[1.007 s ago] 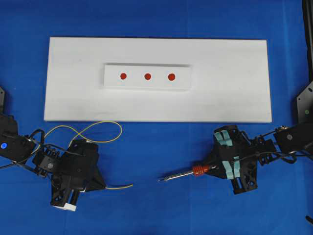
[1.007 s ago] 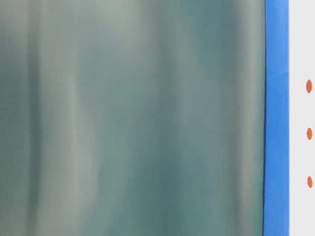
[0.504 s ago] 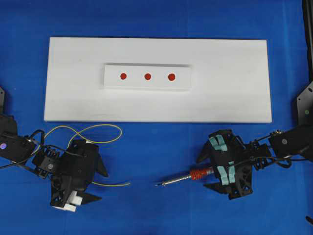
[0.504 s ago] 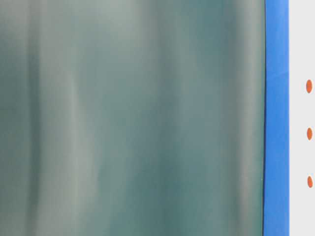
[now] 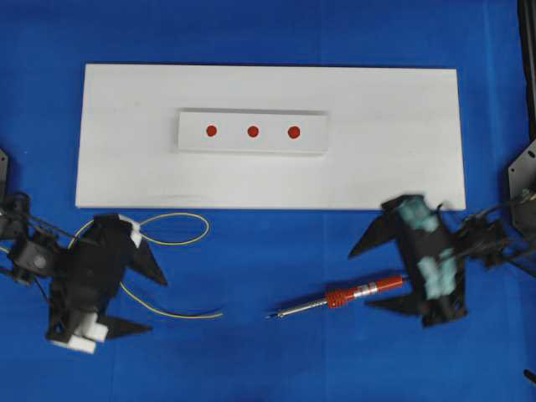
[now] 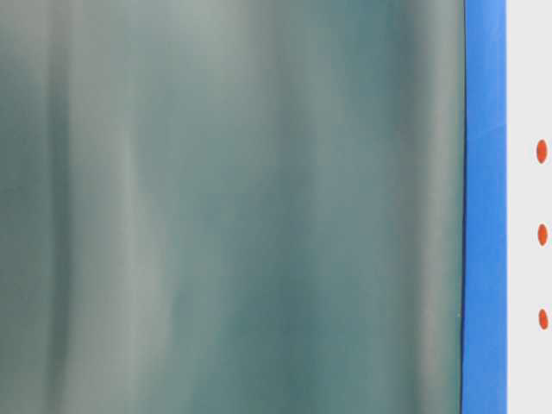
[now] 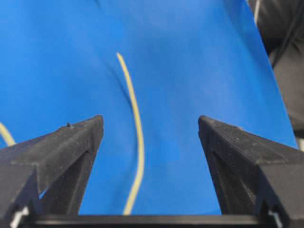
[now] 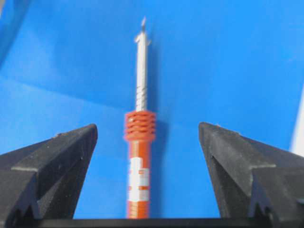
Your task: Touch the tip of the soldering iron to the tip of the solder at the mark.
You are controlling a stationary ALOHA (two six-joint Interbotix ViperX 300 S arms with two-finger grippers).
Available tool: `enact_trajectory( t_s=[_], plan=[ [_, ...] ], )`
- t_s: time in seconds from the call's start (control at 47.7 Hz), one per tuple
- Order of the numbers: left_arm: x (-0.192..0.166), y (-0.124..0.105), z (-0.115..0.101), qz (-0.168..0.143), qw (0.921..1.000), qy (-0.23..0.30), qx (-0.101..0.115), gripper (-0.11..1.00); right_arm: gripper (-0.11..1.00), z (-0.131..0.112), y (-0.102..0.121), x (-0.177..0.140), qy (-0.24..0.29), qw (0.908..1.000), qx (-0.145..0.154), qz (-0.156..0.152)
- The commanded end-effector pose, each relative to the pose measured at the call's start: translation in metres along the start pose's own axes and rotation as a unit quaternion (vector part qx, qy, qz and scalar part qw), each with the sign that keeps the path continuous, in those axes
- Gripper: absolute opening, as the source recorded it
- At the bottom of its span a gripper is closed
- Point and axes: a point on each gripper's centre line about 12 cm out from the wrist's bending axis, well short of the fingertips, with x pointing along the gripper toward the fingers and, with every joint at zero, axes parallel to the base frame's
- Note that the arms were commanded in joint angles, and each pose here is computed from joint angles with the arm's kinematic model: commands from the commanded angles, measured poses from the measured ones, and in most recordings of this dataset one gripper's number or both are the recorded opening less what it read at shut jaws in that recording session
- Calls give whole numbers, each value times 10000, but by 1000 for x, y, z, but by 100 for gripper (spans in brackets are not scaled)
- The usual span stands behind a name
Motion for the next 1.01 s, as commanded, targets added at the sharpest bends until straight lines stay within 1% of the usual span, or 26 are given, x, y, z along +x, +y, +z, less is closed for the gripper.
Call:
enact_trajectory(
  t_s=[0.0, 0.084, 0.168, 0.252, 0.357, 0.42, 0.525, 0.608, 0.692, 0.818, 0.986],
  plan=[
    [-16, 10, 16, 113, 9994, -310, 83, 75, 76, 21, -12, -25, -452, 9989, 44, -147],
    [-28, 22, 21, 275, 9981, -496, 220, 74, 76, 28, -28, -43, -718, 9967, 57, -376],
    [-42, 35, 25, 468, 9959, -692, 359, 75, 76, 31, -46, -62, -972, 9929, 50, -686],
    [-55, 44, 29, 632, 9931, -894, 425, 75, 76, 34, -59, -82, -1195, 9880, 47, -973],
    [-74, 58, 28, 877, 9891, -1114, 384, 75, 76, 34, -69, -101, -1368, 9827, -41, -1245],
    [-84, 66, 25, 1014, 9868, -1226, 311, 74, 75, 32, -72, -111, -1486, 9790, -192, -1380],
    [-102, 75, 20, 1218, 9814, -1464, 232, 74, 74, 25, -76, -121, -1600, 9747, -341, -1523],
    [-114, 77, 15, 1311, 9775, -1638, 233, 74, 72, 15, -79, -126, -1678, 9722, -335, -1597],
    [-125, 80, 3, 1409, 9732, -1805, 217, 74, 71, 2, -82, -126, -1727, 9714, -275, -1606],
    [-135, 82, -14, 1491, 9675, -2030, 213, 74, 70, -14, -82, -121, -1808, 9718, -213, -1501],
    [-142, 80, -31, 1478, 9643, -2187, 231, 74, 70, -31, -83, -110, -1856, 9735, -64, -1331]
  ],
)
